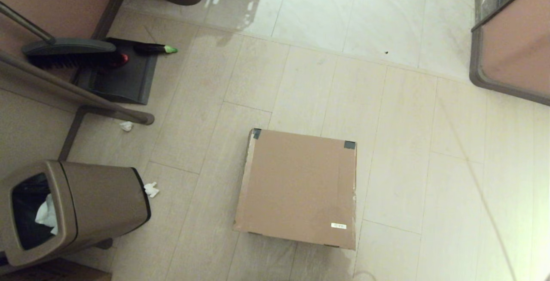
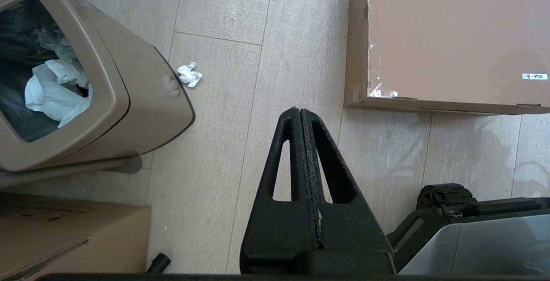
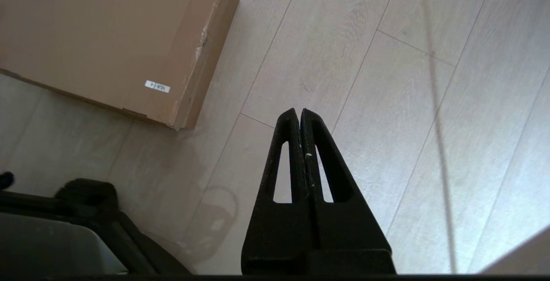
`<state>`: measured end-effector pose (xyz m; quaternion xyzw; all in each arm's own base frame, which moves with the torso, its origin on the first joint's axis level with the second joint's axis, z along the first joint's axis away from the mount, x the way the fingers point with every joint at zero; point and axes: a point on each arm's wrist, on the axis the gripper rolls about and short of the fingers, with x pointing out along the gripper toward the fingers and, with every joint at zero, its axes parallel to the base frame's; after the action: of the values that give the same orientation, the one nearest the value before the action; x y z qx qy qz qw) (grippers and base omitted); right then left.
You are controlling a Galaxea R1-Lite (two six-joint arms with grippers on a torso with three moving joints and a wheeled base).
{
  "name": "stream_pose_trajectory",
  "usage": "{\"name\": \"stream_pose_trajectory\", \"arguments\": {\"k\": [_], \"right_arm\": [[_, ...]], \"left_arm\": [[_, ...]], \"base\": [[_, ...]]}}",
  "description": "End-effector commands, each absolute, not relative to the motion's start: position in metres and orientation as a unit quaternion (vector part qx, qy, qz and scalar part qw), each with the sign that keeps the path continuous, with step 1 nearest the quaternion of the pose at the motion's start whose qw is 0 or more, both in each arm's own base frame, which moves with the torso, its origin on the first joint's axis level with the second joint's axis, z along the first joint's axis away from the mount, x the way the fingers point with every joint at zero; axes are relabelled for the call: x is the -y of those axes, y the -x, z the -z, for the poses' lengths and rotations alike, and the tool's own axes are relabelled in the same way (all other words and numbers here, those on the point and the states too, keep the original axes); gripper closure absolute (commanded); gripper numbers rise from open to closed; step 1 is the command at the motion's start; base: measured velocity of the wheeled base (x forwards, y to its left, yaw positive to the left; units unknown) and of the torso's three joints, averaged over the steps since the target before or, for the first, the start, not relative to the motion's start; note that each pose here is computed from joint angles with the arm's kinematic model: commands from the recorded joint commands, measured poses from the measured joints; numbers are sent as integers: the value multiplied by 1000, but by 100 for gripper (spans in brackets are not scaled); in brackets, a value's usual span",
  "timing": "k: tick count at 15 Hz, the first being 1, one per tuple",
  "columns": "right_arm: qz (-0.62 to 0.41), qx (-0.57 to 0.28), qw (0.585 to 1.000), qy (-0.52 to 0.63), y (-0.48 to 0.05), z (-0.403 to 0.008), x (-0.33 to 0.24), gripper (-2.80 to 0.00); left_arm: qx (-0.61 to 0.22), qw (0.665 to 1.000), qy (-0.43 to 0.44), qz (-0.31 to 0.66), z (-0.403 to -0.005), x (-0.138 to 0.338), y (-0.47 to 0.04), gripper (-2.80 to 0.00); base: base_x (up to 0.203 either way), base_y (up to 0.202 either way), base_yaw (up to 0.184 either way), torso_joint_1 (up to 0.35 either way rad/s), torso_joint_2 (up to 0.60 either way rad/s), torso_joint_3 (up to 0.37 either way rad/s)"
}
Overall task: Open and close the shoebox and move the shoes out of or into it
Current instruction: Open the shoe box
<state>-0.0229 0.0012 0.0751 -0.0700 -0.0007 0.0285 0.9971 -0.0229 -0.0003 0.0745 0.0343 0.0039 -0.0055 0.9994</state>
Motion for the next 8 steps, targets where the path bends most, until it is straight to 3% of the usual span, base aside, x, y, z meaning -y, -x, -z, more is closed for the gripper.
{"name": "stream_pose_trajectory", "arguments": {"k": [1, 8], "right_arm": [[-29, -1, 998, 63, 23, -75, -1, 0], [-16, -27, 997, 64, 24, -78, -1, 0]], "left_arm": [[-7, 999, -44, 10, -74, 1, 23, 0], [-15, 999, -46, 12, -76, 1, 24, 0]], "base": [[0, 0, 0, 0, 0, 0], [0, 0, 0, 0, 0, 0]]}}
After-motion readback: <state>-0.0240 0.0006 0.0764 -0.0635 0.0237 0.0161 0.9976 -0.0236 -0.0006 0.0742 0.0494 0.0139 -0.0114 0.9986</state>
